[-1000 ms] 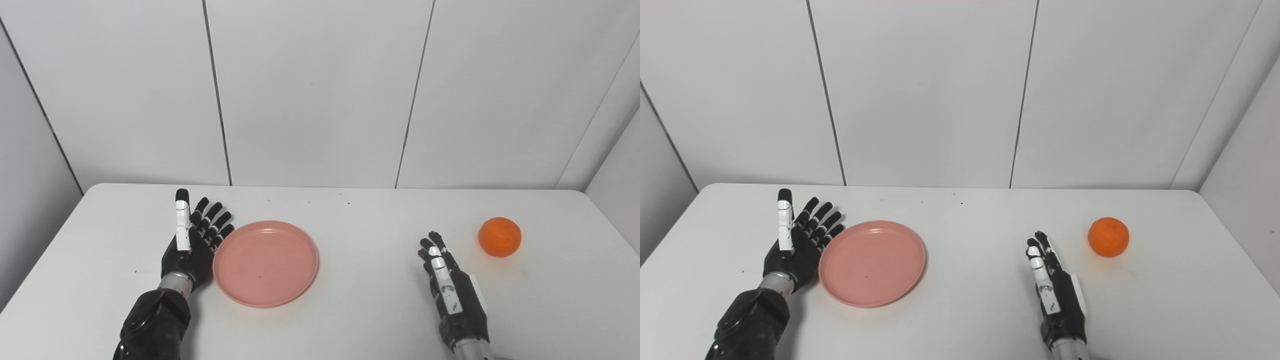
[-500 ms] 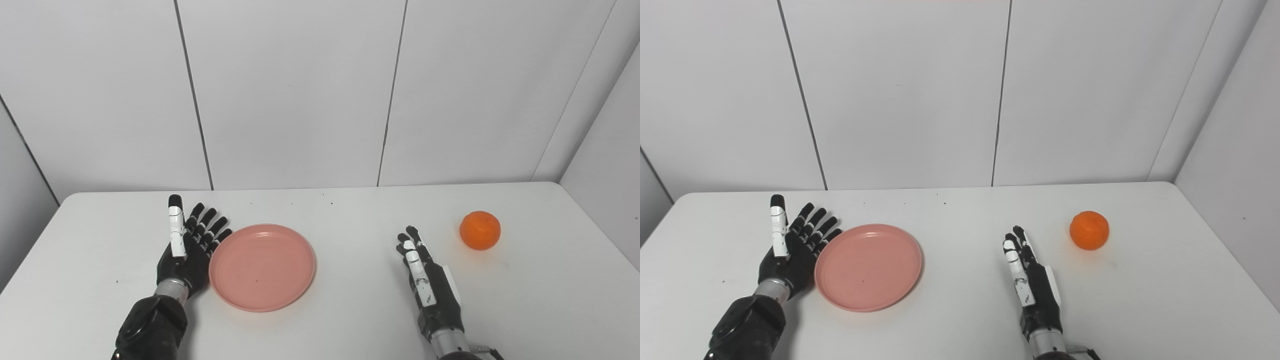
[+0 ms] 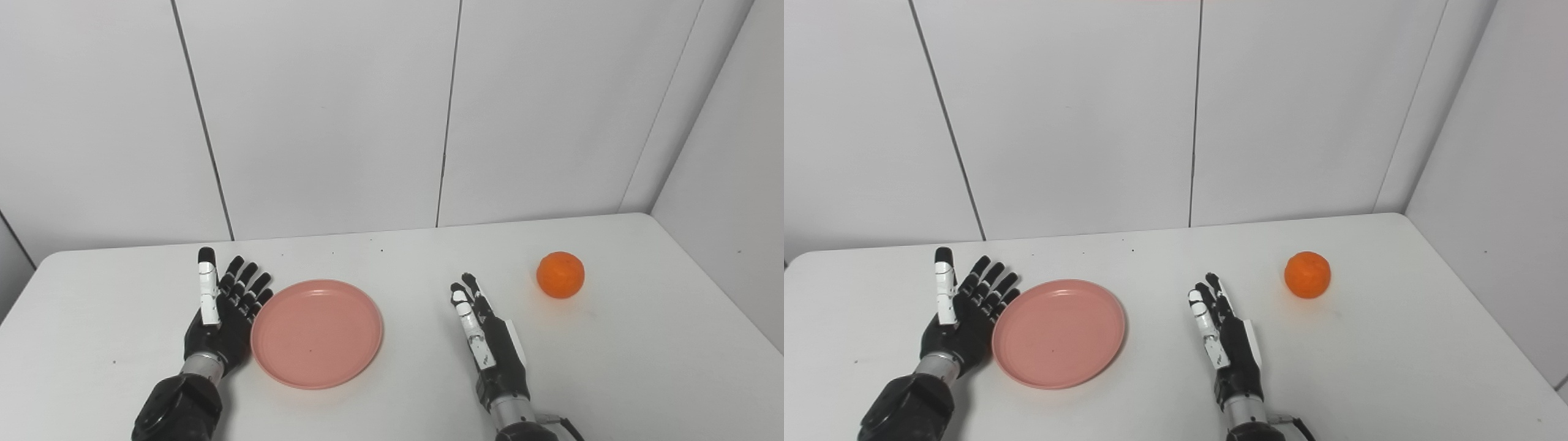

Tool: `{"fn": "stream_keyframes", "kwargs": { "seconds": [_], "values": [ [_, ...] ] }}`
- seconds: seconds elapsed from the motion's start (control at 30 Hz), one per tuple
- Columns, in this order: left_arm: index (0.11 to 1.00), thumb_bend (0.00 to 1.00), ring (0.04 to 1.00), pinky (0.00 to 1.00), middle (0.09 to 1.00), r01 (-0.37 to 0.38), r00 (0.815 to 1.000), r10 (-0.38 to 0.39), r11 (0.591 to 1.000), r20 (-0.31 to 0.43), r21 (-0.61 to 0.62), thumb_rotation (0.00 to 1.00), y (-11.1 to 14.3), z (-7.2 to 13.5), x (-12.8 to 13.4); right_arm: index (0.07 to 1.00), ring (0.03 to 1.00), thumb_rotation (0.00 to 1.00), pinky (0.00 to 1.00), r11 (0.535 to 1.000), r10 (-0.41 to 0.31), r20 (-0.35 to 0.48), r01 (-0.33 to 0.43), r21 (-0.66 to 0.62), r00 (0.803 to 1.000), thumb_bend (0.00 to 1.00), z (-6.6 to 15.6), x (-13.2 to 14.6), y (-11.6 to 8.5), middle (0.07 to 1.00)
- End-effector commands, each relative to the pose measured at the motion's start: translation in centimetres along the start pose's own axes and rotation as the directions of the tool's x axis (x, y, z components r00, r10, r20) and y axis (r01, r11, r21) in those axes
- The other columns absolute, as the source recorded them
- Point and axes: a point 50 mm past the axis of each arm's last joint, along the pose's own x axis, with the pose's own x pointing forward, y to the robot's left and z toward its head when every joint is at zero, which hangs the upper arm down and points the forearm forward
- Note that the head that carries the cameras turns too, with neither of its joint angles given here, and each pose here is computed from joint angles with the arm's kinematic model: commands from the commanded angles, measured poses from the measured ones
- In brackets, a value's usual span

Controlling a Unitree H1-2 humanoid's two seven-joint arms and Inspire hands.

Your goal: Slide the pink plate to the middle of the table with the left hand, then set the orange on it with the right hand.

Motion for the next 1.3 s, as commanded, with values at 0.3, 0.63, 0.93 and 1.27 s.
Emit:
{"fn": "stream_keyframes", "kwargs": {
  "seconds": [0.3,0.63,0.93,1.27],
  "values": [
    [1.0,0.94,0.966,1.0,0.995,0.079,0.996,-0.079,0.997,0.033,0.018,0.91,-2.8,0.3,0.8,0.94,0.93,0.75,1.0,0.997,0.036,-0.035,-0.034,0.066,0.999,0.57,0.1,-0.2,1.2,0.904],
    [1.0,0.97,0.966,0.98,0.997,0.081,0.996,-0.082,0.997,0.018,0.012,0.87,-2.8,-0.8,0.6,0.963,0.941,0.74,1.0,0.997,0.052,-0.036,-0.05,0.053,0.998,0.56,0.6,-0.3,0.6,0.927],
    [1.0,0.94,0.969,0.96,0.999,0.099,0.994,-0.101,0.992,0.027,0.079,0.91,-2.2,-1.3,0.2,0.923,0.899,0.7,0.96,0.998,0.029,0.011,-0.03,0.063,1.0,0.57,0.3,-0.2,0.1,0.9],
    [1.0,0.94,0.961,0.97,0.982,0.093,0.995,-0.095,0.992,0.018,0.081,0.91,-1.8,-1.6,0.0,0.801,0.777,0.7,0.79,0.994,0.048,0.2,-0.027,-0.107,0.979,0.67,4.4,0.4,-1.4,0.807]
  ]
}}
